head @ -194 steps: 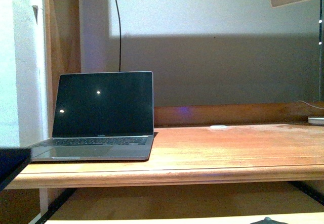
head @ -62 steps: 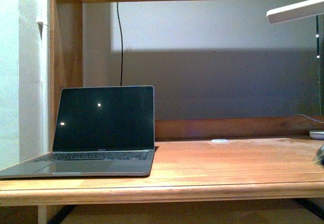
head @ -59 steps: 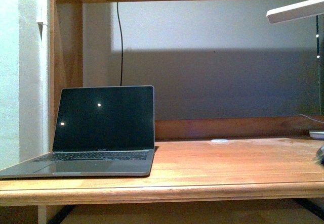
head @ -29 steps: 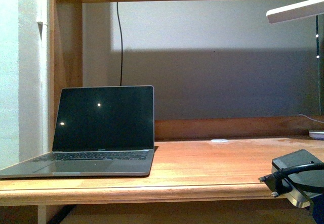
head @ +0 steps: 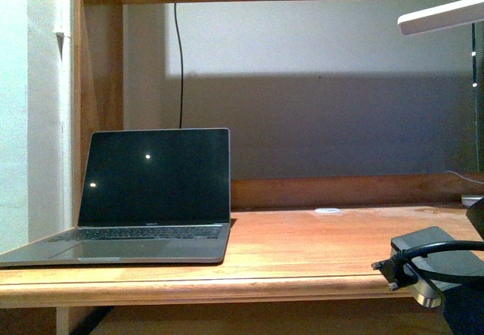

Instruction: Place mouse

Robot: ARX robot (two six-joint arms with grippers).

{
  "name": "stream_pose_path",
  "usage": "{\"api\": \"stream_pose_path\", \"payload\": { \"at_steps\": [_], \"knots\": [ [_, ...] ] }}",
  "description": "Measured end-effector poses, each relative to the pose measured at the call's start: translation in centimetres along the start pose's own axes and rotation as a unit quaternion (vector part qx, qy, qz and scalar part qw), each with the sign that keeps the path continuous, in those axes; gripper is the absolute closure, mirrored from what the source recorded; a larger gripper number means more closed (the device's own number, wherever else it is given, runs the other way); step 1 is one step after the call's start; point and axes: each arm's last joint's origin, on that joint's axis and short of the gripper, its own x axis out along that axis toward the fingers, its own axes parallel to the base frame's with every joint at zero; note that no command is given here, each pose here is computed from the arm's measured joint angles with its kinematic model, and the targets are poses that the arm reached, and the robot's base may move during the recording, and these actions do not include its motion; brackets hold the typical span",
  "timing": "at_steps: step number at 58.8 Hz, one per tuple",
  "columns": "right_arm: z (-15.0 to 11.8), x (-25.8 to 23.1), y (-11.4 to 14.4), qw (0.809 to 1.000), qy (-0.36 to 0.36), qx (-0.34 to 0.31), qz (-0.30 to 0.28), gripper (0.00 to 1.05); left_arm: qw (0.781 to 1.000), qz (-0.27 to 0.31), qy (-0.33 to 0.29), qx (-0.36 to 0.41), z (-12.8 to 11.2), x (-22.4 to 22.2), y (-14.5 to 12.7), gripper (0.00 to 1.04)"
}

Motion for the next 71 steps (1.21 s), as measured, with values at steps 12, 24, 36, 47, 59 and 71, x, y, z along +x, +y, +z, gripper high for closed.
{"api": "stream_pose_path", "payload": {
  "at_steps": [12,24,36,47,59,71],
  "knots": [
    [0.1,0.2,-0.1,1.000,0.008,0.009,0.004,0.09,1.000,0.000,0.000,0.000,0.0,0.0,0.0,0.08],
    [0.2,0.1,0.0,1.000,0.008,0.010,0.012,0.37,1.000,0.000,0.000,0.000,0.0,0.0,0.0,0.08],
    [0.3,-0.6,-0.4,1.000,0.008,0.008,0.010,0.49,1.000,0.000,0.000,0.000,0.0,0.0,0.0,0.08],
    [1.1,-2.6,-1.6,1.000,-0.003,0.019,0.008,0.49,1.000,0.000,0.000,0.000,0.0,0.0,0.0,0.08],
    [5.4,-6.9,-2.9,0.996,-0.072,0.048,0.009,0.49,1.000,0.000,0.000,0.000,0.0,0.0,0.0,0.08],
    [9.6,-6.9,-1.4,0.993,-0.104,0.050,0.002,0.49,1.000,0.000,0.000,0.000,0.0,0.0,0.0,0.08]
  ]
}}
